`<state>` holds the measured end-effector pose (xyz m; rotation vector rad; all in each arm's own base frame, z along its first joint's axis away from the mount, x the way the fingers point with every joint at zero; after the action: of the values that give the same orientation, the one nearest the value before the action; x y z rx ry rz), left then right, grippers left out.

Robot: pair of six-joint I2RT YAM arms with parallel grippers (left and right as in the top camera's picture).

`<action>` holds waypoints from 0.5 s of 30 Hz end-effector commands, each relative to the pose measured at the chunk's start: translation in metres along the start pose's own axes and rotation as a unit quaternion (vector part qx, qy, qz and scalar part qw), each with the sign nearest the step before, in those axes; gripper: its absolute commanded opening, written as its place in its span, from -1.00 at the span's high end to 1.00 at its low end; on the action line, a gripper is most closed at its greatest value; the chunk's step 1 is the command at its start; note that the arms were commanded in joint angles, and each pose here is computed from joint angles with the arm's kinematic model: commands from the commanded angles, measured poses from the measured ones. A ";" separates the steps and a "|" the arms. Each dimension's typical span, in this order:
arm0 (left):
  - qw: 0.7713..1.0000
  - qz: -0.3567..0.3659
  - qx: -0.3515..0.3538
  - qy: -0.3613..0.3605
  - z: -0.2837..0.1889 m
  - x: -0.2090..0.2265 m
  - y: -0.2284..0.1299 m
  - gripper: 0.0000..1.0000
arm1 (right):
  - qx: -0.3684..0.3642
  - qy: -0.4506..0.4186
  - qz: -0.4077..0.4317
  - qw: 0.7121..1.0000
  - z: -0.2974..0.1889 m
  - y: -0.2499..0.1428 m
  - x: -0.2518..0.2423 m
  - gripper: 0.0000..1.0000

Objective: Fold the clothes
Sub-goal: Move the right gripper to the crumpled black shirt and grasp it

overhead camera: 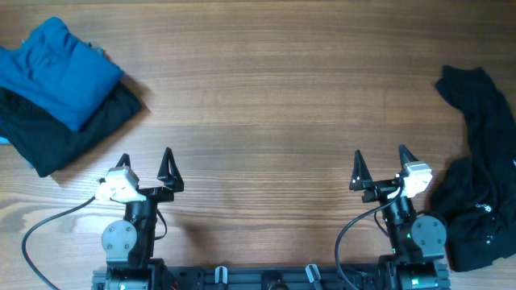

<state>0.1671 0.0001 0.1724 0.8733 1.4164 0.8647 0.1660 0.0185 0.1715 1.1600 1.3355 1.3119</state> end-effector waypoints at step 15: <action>0.957 0.004 0.267 0.116 0.044 -0.030 0.052 -1.00 | 0.408 -0.065 0.009 0.910 0.055 0.019 -0.016 -0.99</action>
<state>0.1995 -0.0012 0.2161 1.1599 1.8543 0.6542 0.2030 0.0098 0.1879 1.7296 1.7923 0.7250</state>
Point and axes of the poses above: each gripper's point midway between its finger pads, its own z axis out along the fingers, its own x axis along the line the jaws close on, y = z × x, the point moved 8 cm from there along -z, back along the fingers, and after that the axes turned 7 degrees about -z, right-handed, at the moved point
